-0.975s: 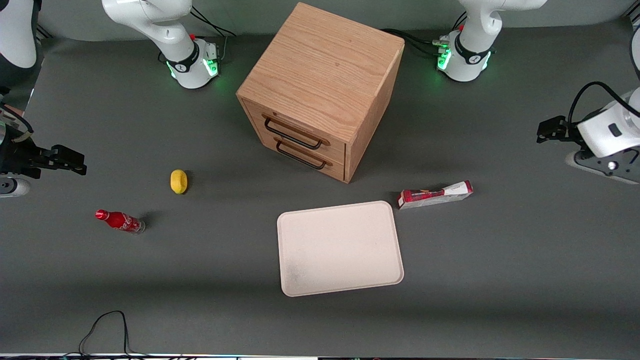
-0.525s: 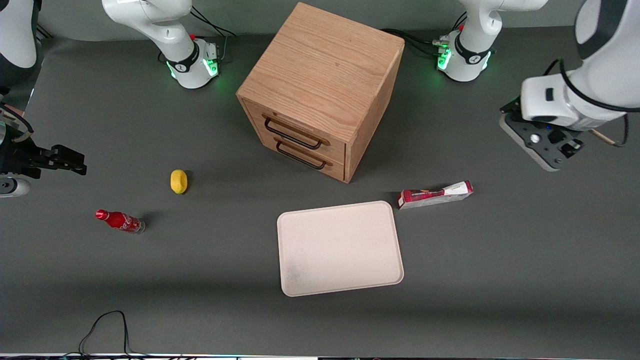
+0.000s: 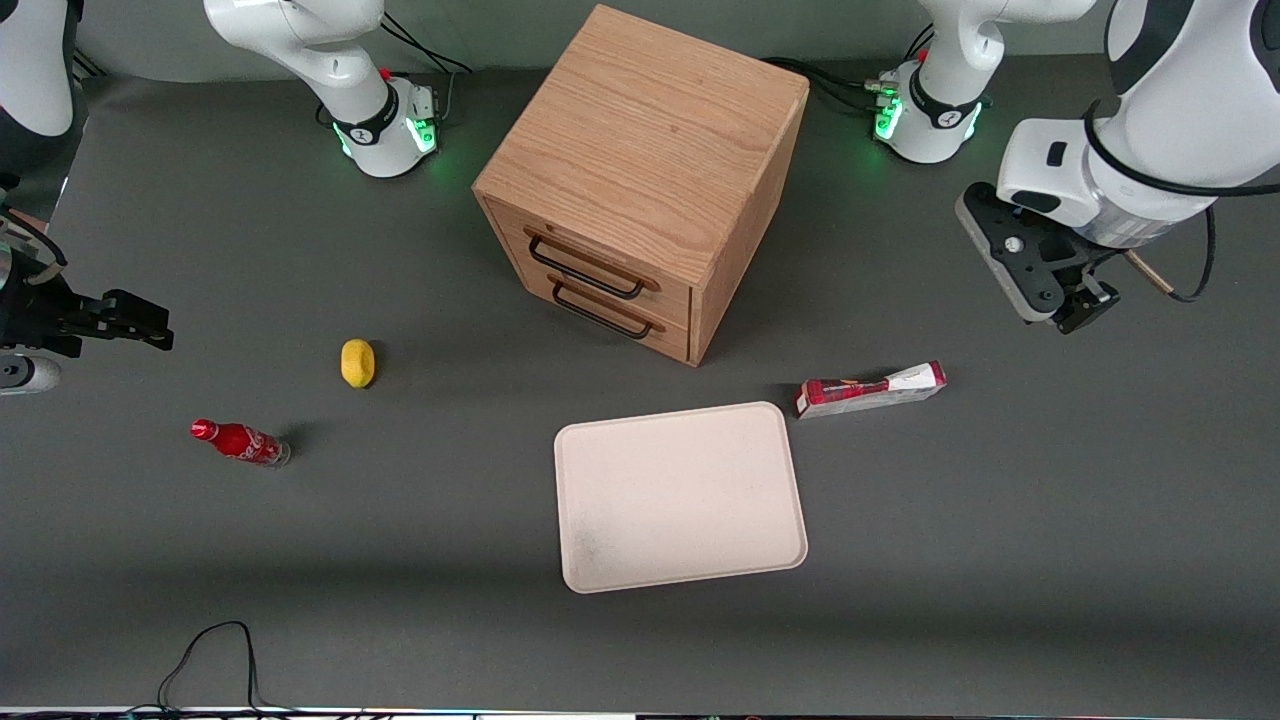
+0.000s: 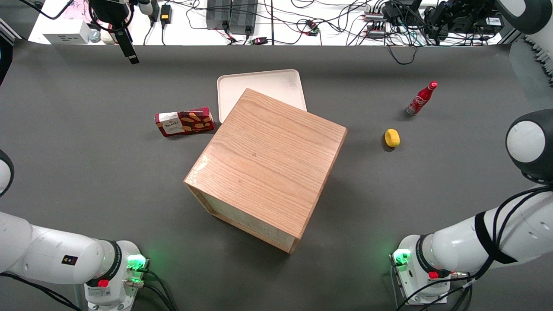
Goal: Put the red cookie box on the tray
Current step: 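Move the open left gripper down over the red plaid cookie box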
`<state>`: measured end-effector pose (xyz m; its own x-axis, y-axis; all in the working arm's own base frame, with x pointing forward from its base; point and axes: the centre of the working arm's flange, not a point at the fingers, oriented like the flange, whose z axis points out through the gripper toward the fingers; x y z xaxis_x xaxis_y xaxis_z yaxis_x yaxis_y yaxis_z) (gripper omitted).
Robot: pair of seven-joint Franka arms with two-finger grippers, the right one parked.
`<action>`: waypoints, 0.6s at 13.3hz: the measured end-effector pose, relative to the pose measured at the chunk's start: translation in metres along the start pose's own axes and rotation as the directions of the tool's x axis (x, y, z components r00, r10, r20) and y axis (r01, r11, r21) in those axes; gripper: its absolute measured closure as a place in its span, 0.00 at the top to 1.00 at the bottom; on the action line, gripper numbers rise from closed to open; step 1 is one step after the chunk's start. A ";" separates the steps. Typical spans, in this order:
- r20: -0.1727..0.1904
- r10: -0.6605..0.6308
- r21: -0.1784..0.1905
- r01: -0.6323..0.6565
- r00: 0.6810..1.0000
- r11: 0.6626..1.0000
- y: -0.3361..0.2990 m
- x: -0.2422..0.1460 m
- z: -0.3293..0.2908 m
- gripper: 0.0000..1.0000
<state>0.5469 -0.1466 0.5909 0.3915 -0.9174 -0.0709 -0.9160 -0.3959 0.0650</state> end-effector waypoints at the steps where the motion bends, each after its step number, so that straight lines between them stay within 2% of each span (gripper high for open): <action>1: -0.002 0.004 0.002 -0.004 1.000 1.000 -0.003 0.002 0.006 1.00; 4: -0.021 0.022 0.023 -0.021 1.000 0.999 -0.015 0.017 0.048 1.00; 6: -0.034 0.034 0.039 -0.033 0.999 0.999 -0.018 0.028 0.096 1.00; 8: -0.035 0.057 0.038 -0.056 0.998 0.998 -0.014 0.039 0.148 0.98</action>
<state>0.5618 -0.1710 0.4395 0.3416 -0.9393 -0.0318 -0.9390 -0.3426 0.0311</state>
